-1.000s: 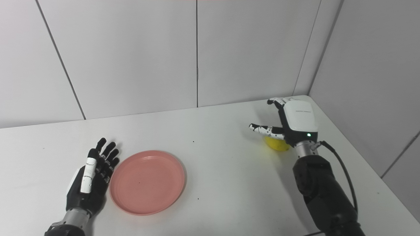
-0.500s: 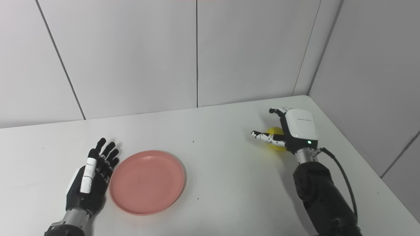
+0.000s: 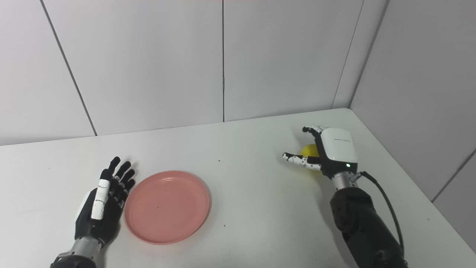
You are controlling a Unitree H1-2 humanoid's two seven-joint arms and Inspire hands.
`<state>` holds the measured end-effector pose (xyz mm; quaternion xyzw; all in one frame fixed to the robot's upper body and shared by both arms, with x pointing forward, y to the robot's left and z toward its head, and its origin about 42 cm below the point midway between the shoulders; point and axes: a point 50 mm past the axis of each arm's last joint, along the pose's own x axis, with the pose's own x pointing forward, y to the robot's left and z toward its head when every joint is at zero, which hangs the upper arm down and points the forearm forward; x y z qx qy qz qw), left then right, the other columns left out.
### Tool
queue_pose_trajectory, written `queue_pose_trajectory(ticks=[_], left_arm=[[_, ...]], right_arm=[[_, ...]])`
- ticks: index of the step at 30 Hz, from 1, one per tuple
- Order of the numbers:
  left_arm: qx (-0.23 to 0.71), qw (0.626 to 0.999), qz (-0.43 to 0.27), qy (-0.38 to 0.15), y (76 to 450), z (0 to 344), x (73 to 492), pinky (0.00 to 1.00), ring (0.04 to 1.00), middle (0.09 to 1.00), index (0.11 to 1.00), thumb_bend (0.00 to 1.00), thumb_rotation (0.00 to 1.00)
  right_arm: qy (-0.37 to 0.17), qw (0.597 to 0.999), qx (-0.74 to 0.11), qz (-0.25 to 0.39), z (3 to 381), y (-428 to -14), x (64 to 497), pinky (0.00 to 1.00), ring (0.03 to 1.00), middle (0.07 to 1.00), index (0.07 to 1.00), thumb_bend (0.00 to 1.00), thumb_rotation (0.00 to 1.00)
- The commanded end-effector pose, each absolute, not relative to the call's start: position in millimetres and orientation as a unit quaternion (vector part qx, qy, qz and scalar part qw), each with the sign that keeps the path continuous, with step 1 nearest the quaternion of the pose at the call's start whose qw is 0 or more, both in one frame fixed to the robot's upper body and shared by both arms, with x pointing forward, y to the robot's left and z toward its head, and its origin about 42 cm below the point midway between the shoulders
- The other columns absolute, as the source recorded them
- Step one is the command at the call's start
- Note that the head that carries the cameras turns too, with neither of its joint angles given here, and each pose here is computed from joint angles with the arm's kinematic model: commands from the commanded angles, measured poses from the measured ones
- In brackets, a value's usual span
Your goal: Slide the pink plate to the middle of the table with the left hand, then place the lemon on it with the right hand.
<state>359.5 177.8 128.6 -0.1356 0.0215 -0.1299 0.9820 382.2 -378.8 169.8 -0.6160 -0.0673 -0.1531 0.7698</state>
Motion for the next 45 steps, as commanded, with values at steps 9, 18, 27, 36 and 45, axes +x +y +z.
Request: queue_pose_trajectory(ticks=[9, 18, 27, 36, 45], left_arm=[[-0.143, 0.979, -0.12, 0.081, 179, 104, 347, 1.0, 0.971, 0.961, 1.0, 0.8, 0.74], [-0.147, 0.979, -0.119, 0.081, 179, 104, 346, 1.0, 0.963, 0.955, 1.0, 0.8, 0.73], [-0.146, 0.979, -0.118, 0.083, 178, 105, 345, 1.0, 0.961, 0.956, 1.0, 0.81, 0.73], [-0.149, 0.979, -0.115, 0.083, 177, 105, 344, 1.0, 0.964, 0.954, 1.0, 0.81, 0.73], [-0.148, 0.978, -0.117, 0.083, 176, 105, 343, 1.0, 0.962, 0.951, 1.0, 0.8, 0.74]], right_arm=[[-0.087, 0.757, -0.623, -0.177, 188, -394, 386, 0.61, 0.699, 0.728, 0.697, 0.81, 0.78], [-0.067, 0.76, -0.622, -0.179, 184, -398, 386, 0.64, 0.711, 0.736, 0.704, 0.83, 0.79], [-0.038, 0.763, -0.622, -0.171, 179, -397, 387, 0.66, 0.734, 0.75, 0.712, 0.81, 0.78], [-0.02, 0.766, -0.621, -0.164, 169, -400, 389, 0.65, 0.739, 0.754, 0.72, 0.82, 0.79], [-0.011, 0.777, -0.608, -0.163, 165, -399, 389, 0.61, 0.706, 0.746, 0.715, 0.81, 0.76]])
